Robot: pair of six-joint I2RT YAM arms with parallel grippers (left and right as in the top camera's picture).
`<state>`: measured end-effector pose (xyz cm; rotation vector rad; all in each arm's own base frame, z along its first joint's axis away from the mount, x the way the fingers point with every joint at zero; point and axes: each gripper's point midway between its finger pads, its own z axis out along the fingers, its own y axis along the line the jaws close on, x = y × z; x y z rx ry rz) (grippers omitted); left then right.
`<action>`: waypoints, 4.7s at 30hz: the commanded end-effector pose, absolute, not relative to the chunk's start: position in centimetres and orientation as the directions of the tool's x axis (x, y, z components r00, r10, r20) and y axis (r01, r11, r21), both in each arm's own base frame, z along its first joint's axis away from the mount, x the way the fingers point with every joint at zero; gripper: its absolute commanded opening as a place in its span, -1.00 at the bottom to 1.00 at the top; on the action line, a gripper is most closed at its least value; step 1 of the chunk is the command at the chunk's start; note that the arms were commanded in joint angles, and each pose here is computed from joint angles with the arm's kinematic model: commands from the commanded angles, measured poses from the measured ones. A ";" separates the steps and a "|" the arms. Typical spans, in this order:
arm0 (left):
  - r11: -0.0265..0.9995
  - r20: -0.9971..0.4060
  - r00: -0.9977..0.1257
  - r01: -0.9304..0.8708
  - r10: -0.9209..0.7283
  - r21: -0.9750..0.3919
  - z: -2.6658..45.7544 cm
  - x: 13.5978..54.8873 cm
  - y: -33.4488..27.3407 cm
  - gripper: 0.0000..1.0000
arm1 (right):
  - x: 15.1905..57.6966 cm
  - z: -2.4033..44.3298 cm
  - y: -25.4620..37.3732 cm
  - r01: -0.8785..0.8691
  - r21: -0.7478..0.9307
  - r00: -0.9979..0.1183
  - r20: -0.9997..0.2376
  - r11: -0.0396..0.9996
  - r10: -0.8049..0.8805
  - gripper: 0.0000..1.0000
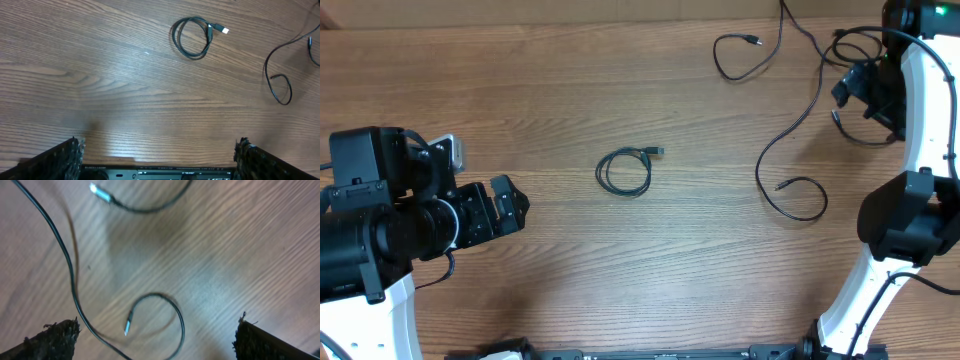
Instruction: Untangle cables
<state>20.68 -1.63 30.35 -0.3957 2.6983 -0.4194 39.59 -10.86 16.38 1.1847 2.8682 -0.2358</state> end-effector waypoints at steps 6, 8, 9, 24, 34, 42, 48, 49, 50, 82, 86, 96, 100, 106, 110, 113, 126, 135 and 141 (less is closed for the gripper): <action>0.920 -0.344 -0.886 -0.190 -0.311 -0.343 30.7 20.9 -1.7 1.00 | 36.7 13.2 -8.4 0.644 -0.105 -0.749 0.111 0.758 0.653 1.00; 0.920 -0.344 -0.886 -0.190 -0.311 -0.344 30.7 20.9 -1.7 1.00 | 35.8 12.2 -7.6 0.615 -0.095 -0.764 0.172 0.782 0.622 1.00; 0.920 -0.346 -0.885 -0.189 -0.311 -0.344 30.8 20.9 -1.7 0.99 | 35.5 11.7 -7.0 0.597 -0.073 -0.775 0.206 0.799 0.598 1.00; 0.920 -0.354 -0.882 -0.186 -0.311 -0.344 30.8 21.1 -1.6 0.99 | 32.5 6.0 1.8 0.297 0.006 -0.887 0.372 0.955 0.274 0.93; 0.921 -0.364 -0.878 -0.183 -0.310 -0.344 30.9 21.3 -1.6 0.99 | 30.5 4.4 3.8 0.213 -0.030 -0.886 0.415 0.977 0.206 0.32; 0.921 -0.368 -0.877 -0.182 -0.310 -0.344 31.0 21.4 -1.6 1.00 | 30.7 4.3 3.8 0.212 -0.031 -0.889 0.408 0.977 0.205 0.21; 0.921 -0.367 -0.877 -0.181 -0.310 -0.344 31.0 21.4 -1.6 0.99 | 30.9 3.8 3.3 0.202 -0.051 -0.899 0.387 0.978 0.206 0.29; 0.921 -0.367 -0.877 -0.181 -0.310 -0.344 31.0 21.4 -1.6 1.00 | 31.0 3.6 3.2 0.200 -0.055 -0.901 0.381 0.978 0.206 0.29; 0.921 -0.367 -0.877 -0.181 -0.310 -0.344 31.0 21.4 -1.6 1.00 | 31.1 3.5 3.2 0.201 -0.052 -0.903 0.377 0.978 0.205 0.30; 0.921 -0.367 -0.877 -0.182 -0.310 -0.344 31.0 21.4 -1.6 1.00 | 40.2 6.4 8.0 0.334 0.262 -0.941 0.144 0.905 0.306 -0.93; 0.921 -0.367 -0.877 -0.182 -0.310 -0.344 31.0 21.4 -1.6 0.99 | 44.0 9.3 8.3 0.318 0.320 -0.943 0.013 0.892 0.332 -0.93; 0.922 -0.367 -0.877 -0.183 -0.310 -0.341 31.0 21.4 -1.5 0.99 | 50.8 12.3 7.3 0.245 0.338 -0.896 -0.280 0.908 0.346 -0.93; 0.922 -0.368 -0.877 -0.183 -0.310 -0.341 31.0 21.4 -1.5 0.99 | 52.0 12.5 5.6 0.270 0.265 -0.863 -0.359 0.926 0.354 -0.92; 0.922 -0.368 -0.877 -0.183 -0.310 -0.341 31.0 21.4 -1.5 0.99 | 52.2 12.5 4.9 0.285 0.231 -0.855 -0.377 0.930 0.356 -0.76; 0.922 -0.367 -0.877 -0.183 -0.310 -0.341 31.0 21.4 -1.5 0.99 | 51.6 12.2 4.9 0.284 0.218 -0.868 -0.355 0.934 0.347 -0.59; 0.922 -0.366 -0.877 -0.184 -0.310 -0.341 30.9 21.4 -1.5 0.99 | 50.9 11.9 5.0 0.275 0.204 -0.882 -0.335 0.940 0.331 -0.51; 0.922 -0.361 -0.879 -0.185 -0.310 -0.341 30.9 21.3 -1.6 1.00 | 51.1 12.1 -3.3 0.470 0.183 -0.791 -0.346 0.863 0.504 0.15; 0.922 -0.362 -0.879 -0.186 -0.311 -0.341 30.9 21.3 -1.6 0.99 | 51.0 11.7 -13.3 0.569 0.181 -0.701 -0.403 0.802 0.588 0.21; 0.922 -0.364 -0.878 -0.185 -0.311 -0.341 30.9 21.3 -1.5 1.00 | 51.9 10.2 -14.3 0.390 0.080 -0.800 -0.464 0.917 0.380 0.42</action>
